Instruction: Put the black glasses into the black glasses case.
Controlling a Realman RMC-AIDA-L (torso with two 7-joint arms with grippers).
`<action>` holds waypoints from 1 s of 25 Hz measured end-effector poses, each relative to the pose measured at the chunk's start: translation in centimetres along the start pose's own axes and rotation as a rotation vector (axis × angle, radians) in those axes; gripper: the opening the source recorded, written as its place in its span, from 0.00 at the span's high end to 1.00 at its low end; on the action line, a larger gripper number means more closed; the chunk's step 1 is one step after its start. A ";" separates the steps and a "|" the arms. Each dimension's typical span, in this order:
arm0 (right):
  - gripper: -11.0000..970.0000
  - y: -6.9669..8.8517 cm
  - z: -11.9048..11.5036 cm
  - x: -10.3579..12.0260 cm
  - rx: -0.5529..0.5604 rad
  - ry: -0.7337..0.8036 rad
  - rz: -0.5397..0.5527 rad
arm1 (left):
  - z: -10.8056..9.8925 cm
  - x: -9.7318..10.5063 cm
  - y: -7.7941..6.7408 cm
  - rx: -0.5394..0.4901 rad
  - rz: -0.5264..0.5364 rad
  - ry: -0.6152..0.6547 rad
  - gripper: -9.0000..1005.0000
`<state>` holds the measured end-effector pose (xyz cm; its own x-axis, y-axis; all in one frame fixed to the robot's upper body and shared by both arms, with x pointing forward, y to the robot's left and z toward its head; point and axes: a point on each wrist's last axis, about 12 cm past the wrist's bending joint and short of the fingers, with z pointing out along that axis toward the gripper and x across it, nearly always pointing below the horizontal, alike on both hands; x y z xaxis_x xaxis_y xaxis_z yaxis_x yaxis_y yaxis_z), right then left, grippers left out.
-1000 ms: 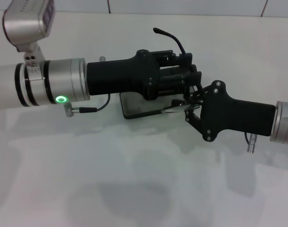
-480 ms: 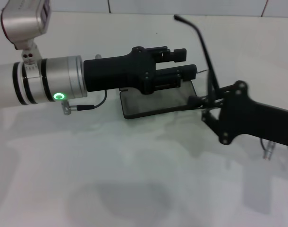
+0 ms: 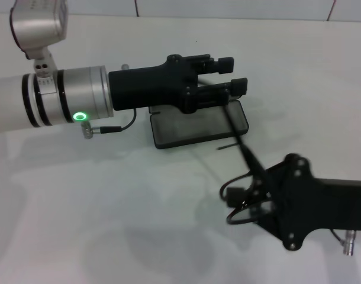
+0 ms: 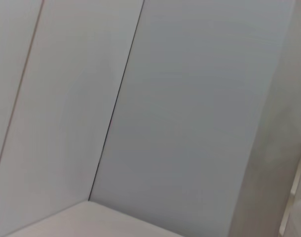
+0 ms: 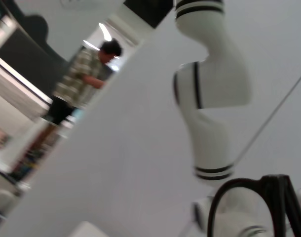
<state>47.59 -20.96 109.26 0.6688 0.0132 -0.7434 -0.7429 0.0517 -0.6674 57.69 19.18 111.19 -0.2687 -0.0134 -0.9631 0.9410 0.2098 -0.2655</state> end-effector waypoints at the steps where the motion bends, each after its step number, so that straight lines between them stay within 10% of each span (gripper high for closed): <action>1: 0.98 -0.1 0.2 0.1 -0.022 0.001 0.034 | 0.1 -0.1 0.0 0.001 0.010 -0.006 0.41; 25: 0.98 -2.5 0.7 3.3 0.100 0.167 0.225 | 0.8 0.2 -1.1 0.083 0.088 -0.029 0.41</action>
<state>51.69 -20.38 108.56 0.4673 -0.1290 -0.8746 -0.8597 0.1643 -0.4836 56.75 18.16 111.28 -0.1797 -0.0276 -0.9833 0.9747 0.1298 -0.1818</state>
